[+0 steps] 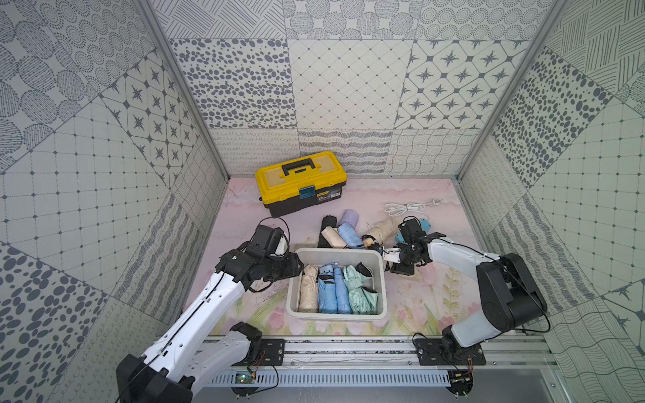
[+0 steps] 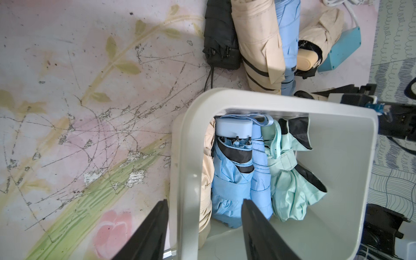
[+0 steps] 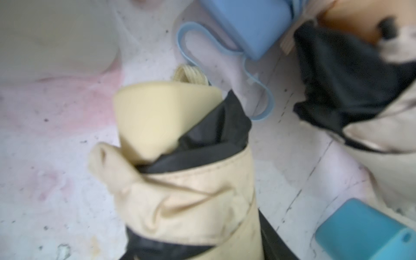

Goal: Put the umbrella into the storage box
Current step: Pick up the umbrella from the center of the board.

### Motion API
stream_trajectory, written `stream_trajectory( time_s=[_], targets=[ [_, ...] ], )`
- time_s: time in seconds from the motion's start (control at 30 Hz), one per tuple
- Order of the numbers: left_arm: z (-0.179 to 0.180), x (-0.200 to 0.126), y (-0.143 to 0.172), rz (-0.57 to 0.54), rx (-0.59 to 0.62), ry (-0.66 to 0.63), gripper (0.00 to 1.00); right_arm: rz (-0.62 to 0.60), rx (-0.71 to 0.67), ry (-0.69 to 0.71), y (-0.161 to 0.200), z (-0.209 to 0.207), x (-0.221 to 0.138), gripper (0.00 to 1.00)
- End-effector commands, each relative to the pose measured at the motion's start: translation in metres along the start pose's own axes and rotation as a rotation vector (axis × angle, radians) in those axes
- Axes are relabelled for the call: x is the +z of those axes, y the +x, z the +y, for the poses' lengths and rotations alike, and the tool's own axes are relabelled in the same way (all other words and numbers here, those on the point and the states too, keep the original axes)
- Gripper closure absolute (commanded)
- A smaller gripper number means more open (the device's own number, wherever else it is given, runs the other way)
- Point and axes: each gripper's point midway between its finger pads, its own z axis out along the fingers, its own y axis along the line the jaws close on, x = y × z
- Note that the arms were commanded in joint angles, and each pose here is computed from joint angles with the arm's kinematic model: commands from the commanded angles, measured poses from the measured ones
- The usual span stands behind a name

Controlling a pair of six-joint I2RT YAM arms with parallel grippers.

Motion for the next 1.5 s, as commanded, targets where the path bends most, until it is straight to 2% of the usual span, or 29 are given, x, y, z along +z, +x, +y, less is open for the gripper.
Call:
stream_trajectory(
  time_s=[0.0,0.2,0.33,0.47,0.67,0.77,0.9,1.0,1.27,1.47],
  targets=[
    [-0.011,-0.007,-0.004,-0.021,0.005,0.056,0.4,0.001,0.041,0.044,0.005,0.005,-0.015,0.53],
    [-0.013,-0.006,-0.003,-0.023,0.003,0.075,0.33,0.055,0.143,0.15,0.025,-0.003,-0.026,0.56],
    [-0.014,-0.003,0.0,-0.014,0.012,0.09,0.3,0.031,0.228,0.164,0.022,-0.011,-0.029,0.59],
    [-0.015,0.001,0.004,0.014,0.037,0.101,0.24,-0.003,0.32,0.185,0.017,-0.021,-0.037,0.6],
    [-0.01,0.01,0.012,0.073,0.071,0.083,0.19,-0.104,0.472,0.251,0.013,-0.04,-0.064,0.6],
    [-0.01,0.017,0.012,0.086,0.084,0.085,0.25,-0.167,0.574,0.299,0.01,-0.055,-0.085,0.61],
    [-0.015,0.025,0.01,0.107,0.077,0.113,0.38,-0.278,0.713,0.373,-0.001,-0.07,-0.123,0.61],
    [-0.022,0.029,0.006,0.106,0.057,0.144,0.5,-0.311,0.793,0.41,-0.002,-0.071,-0.149,0.61],
    [-0.029,0.035,0.002,0.104,0.018,0.151,0.74,-0.428,0.998,0.372,-0.027,-0.054,-0.203,0.7],
    [-0.05,0.033,-0.003,0.05,-0.047,0.142,0.83,-0.453,1.109,0.336,-0.054,-0.029,-0.222,0.74]
  ],
)
